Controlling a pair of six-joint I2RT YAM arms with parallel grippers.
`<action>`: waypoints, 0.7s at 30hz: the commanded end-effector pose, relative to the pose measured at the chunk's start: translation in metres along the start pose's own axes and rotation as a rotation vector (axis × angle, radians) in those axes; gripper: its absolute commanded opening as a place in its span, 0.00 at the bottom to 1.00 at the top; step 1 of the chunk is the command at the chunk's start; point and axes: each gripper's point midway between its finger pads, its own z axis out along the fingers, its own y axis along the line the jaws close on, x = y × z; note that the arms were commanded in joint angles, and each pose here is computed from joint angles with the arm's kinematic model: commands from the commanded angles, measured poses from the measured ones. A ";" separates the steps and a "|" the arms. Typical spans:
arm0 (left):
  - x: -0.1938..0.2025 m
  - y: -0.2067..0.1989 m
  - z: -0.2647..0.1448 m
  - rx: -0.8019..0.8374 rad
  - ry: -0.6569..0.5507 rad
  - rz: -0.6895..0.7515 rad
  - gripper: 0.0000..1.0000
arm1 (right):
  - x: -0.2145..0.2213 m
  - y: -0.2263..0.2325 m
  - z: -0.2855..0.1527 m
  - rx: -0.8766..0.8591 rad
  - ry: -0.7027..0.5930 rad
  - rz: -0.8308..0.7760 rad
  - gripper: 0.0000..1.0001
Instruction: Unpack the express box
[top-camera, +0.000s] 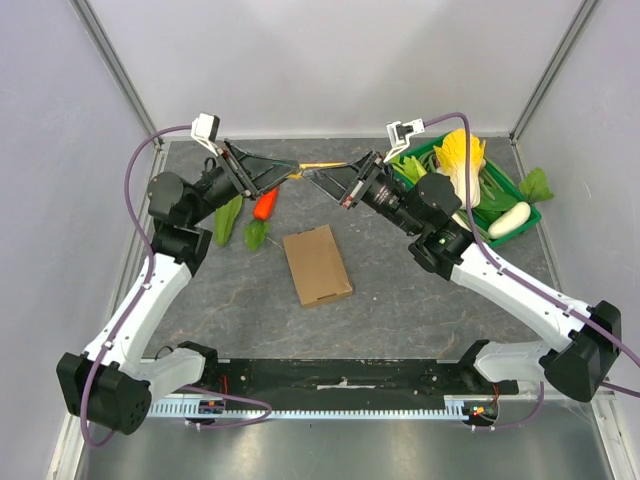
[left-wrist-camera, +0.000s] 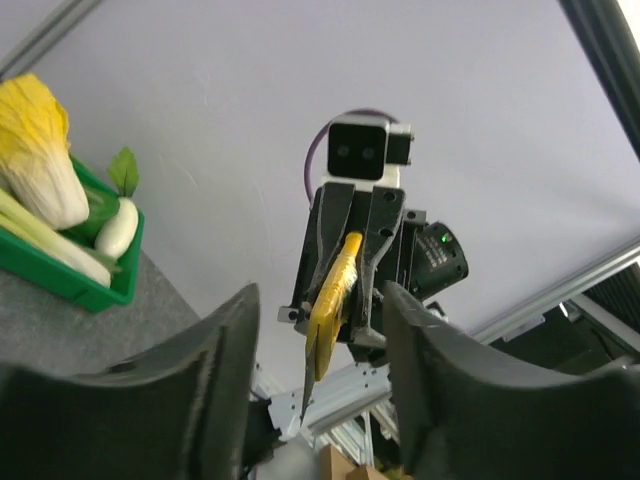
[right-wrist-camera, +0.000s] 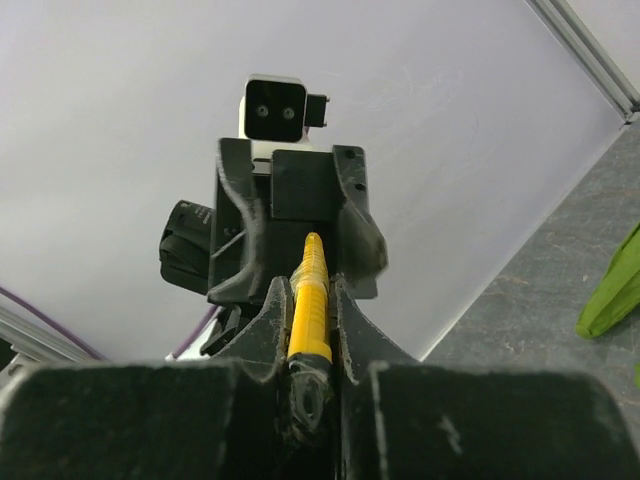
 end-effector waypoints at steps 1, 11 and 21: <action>0.011 -0.003 -0.008 -0.012 0.078 0.055 0.69 | -0.009 0.011 0.003 -0.023 -0.008 -0.047 0.00; 0.015 0.000 -0.019 -0.028 0.143 0.101 0.61 | -0.006 0.005 -0.006 0.005 0.025 -0.047 0.00; 0.018 0.000 -0.018 -0.015 0.183 0.095 0.02 | 0.001 0.011 -0.006 -0.023 0.068 -0.021 0.02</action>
